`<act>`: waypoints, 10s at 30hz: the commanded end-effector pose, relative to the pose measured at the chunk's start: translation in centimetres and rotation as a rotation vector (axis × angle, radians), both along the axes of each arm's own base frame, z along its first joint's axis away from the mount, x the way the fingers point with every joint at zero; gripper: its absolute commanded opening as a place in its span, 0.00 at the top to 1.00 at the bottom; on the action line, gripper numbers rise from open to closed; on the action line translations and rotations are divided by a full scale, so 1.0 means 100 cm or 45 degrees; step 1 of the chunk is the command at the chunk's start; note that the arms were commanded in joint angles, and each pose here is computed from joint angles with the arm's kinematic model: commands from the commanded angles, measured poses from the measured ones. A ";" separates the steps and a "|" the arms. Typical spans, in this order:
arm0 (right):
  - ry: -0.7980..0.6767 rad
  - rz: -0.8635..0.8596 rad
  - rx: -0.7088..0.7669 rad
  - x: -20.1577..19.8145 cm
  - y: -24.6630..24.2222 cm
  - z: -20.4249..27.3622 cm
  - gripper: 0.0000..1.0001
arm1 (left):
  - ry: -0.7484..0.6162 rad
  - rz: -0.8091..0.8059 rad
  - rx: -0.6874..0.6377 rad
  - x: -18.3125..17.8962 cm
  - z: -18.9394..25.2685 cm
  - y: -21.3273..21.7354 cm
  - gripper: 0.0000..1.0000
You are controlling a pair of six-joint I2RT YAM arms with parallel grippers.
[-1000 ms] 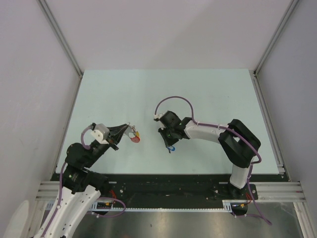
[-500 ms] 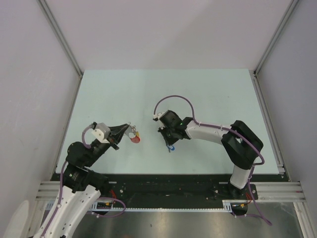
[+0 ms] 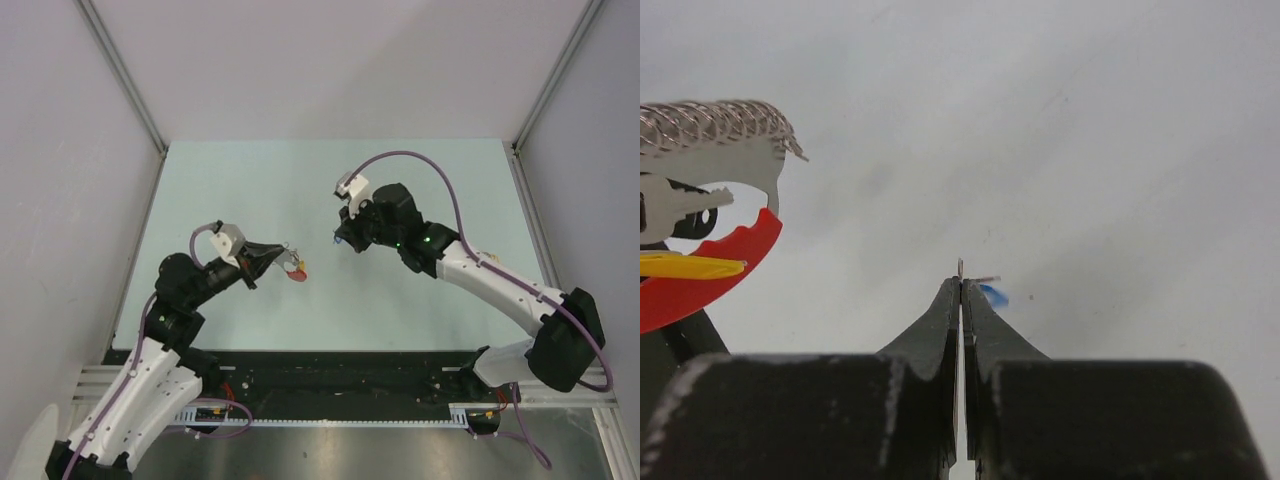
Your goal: Put the keys on the keyring
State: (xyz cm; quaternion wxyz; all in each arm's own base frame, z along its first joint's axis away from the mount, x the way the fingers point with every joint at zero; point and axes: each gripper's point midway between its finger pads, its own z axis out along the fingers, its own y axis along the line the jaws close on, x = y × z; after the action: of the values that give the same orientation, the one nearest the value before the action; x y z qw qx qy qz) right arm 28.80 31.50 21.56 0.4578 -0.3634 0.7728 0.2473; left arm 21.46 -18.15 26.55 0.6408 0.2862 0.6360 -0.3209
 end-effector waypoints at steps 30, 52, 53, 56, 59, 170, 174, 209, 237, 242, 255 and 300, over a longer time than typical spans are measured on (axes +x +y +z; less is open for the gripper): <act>-0.541 0.658 0.476 -0.095 -0.004 0.097 1.00 | -0.211 -0.817 0.000 -0.034 0.037 -0.065 1.00; -0.590 0.728 0.454 -0.109 0.006 0.096 1.00 | -0.209 -0.829 -0.014 -0.036 0.036 -0.065 1.00; -0.594 0.724 0.453 -0.109 0.006 0.096 1.00 | -0.211 -0.831 -0.014 -0.037 0.037 -0.065 1.00; -0.600 0.735 0.456 -0.111 0.007 0.097 1.00 | -0.206 -0.833 -0.015 -0.037 0.037 -0.065 0.99; -0.609 0.734 0.455 -0.111 0.007 0.098 1.00 | -0.206 -0.835 -0.016 -0.038 0.038 -0.065 1.00; -0.625 0.708 0.495 -0.117 0.016 0.115 1.00 | -0.231 -0.907 -0.008 -0.051 0.041 -0.064 0.99; -0.623 0.709 0.498 -0.117 0.016 0.115 1.00 | -0.229 -0.909 -0.008 -0.051 0.041 -0.064 1.00; -0.590 0.704 0.485 -0.116 0.022 0.114 1.00 | -0.225 -0.950 0.002 -0.057 0.039 -0.066 1.00; -0.606 0.723 0.447 -0.121 0.025 0.113 1.00 | -0.112 -0.854 0.074 -0.046 0.033 -0.071 1.00; -0.617 0.720 0.432 -0.121 0.024 0.113 1.00 | -0.087 -0.759 0.102 -0.039 0.034 -0.071 1.00; -0.655 0.689 0.370 -0.118 0.023 0.107 1.00 | 0.203 -0.555 0.053 -0.027 0.038 -0.065 1.00; -0.661 0.711 0.413 -0.128 0.022 0.118 1.00 | 0.114 -0.692 0.158 -0.060 0.034 -0.076 1.00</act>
State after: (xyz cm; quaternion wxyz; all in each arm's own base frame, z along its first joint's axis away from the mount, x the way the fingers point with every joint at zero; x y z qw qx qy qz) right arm 16.38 33.62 28.62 0.5593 -0.5473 0.5019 0.3685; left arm 16.05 -25.28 28.02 0.4710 0.4503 0.6099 -0.4510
